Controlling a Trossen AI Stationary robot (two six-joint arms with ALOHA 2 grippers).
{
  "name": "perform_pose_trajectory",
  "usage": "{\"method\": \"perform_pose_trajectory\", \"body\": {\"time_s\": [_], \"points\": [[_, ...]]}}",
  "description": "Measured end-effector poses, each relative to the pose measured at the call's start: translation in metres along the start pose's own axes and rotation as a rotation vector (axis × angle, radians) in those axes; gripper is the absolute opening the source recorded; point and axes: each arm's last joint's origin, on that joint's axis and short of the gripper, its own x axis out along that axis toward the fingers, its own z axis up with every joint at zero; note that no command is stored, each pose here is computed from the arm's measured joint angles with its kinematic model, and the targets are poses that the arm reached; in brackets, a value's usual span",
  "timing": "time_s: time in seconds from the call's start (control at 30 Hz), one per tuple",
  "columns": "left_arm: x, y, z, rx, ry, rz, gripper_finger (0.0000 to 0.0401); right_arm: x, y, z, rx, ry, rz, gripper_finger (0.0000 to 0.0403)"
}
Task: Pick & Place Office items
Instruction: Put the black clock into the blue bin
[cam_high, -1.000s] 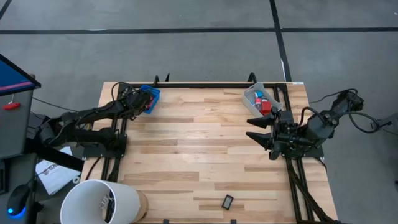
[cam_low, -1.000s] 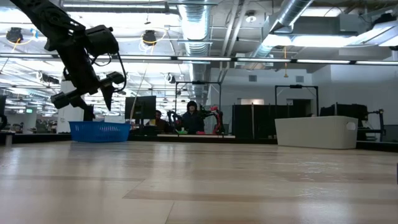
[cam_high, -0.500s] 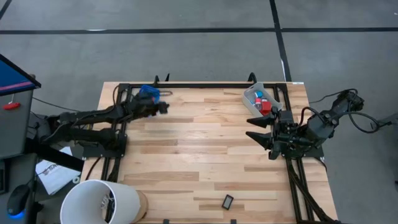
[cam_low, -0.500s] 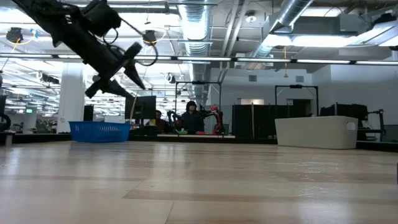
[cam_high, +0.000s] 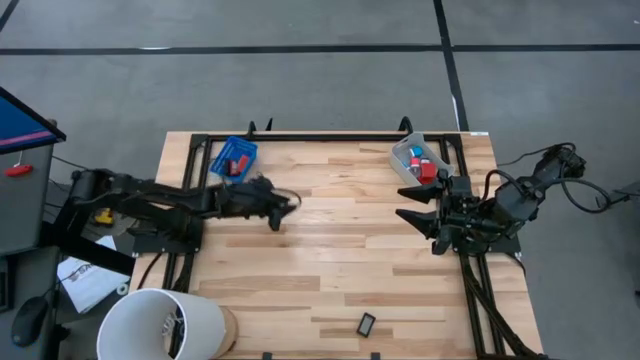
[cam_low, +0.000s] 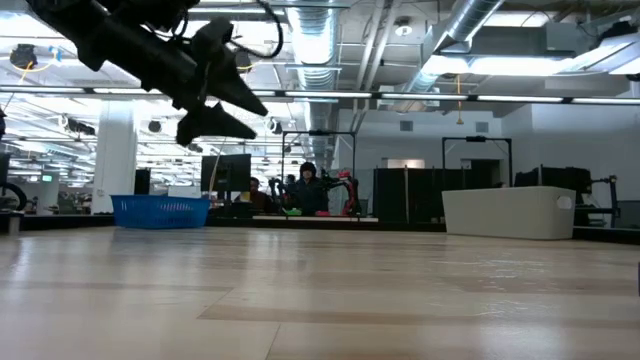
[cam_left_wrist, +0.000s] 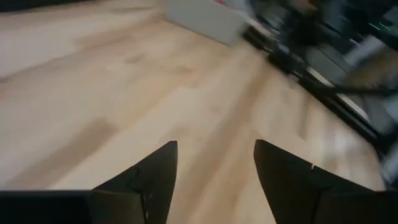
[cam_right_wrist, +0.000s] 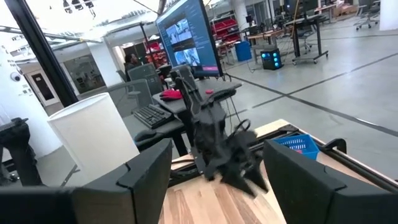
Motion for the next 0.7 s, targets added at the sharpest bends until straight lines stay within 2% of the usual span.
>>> {"method": "perform_pose_trajectory", "body": {"time_s": [0.1,0.3,0.53,0.7], "points": [[0.011,-0.016,-0.014,0.086,0.017,-0.085,0.0224,0.000,0.000,0.001,0.005,-0.004,0.002,0.0245],[0.036,-0.043,-0.043,0.224,0.106,-0.147,0.0250,0.000,0.000,0.001,0.022,-0.010,0.004,0.0245],[0.067,-0.078,-0.066,0.545,0.144,-0.283,0.0259,0.002,0.002,0.000,0.048,-0.012,0.003,0.0245],[0.087,-0.100,-0.071,0.697,0.137,-0.365,0.0260,0.006,0.006,-0.003,0.059,-0.014,-0.003,0.0245]]}}
